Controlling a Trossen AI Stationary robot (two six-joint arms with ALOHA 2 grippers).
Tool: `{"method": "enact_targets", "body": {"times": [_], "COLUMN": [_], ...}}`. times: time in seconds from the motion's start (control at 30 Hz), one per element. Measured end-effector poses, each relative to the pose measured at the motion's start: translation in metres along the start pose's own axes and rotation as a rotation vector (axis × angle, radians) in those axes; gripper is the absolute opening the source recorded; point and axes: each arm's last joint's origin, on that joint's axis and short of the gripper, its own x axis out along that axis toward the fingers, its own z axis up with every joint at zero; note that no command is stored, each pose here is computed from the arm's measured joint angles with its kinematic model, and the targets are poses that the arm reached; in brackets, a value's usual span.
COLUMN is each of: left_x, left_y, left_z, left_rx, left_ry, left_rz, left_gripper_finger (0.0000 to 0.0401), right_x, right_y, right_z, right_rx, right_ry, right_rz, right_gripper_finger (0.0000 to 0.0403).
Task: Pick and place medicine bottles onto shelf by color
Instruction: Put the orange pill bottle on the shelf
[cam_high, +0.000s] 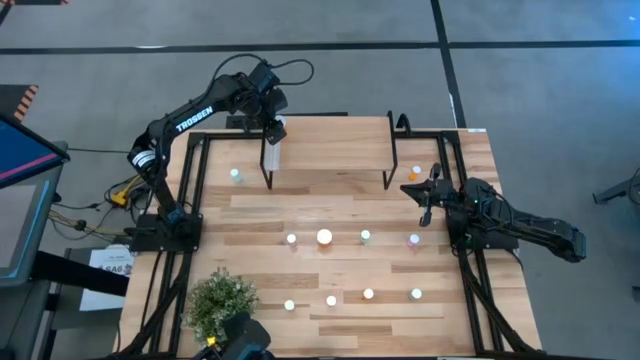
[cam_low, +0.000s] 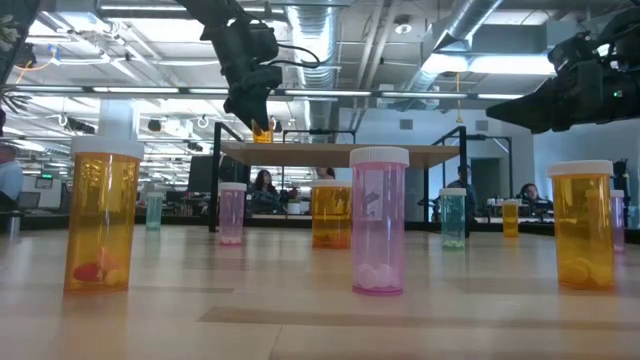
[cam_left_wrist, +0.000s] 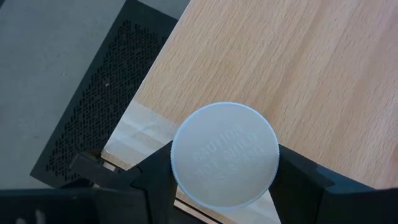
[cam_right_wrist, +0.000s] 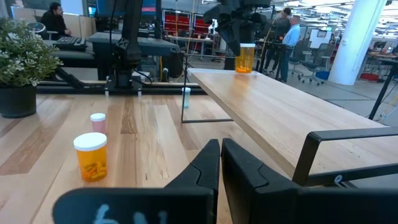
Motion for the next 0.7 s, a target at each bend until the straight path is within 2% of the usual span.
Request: {"method": "enact_targets", "body": {"times": [0.5, 0.7], "left_x": [-0.0002, -0.0001], "left_y": [-0.0006, -0.0021], "left_z": [0.0001, 0.0005], "left_rx": [0.005, 0.010], "left_ry": [0.000, 0.000], "left_rz": [-0.001, -0.001], "left_gripper_finger": [0.0201, 0.0230], "right_x": [0.0000, 0.0000], "right_y": [0.0000, 0.0000], "right_z": [0.0000, 0.0000], "right_rx": [0.000, 0.000], "right_ry": [0.000, 0.000], "right_rz": [0.000, -0.001], "right_gripper_finger": [0.0043, 0.0043]}}
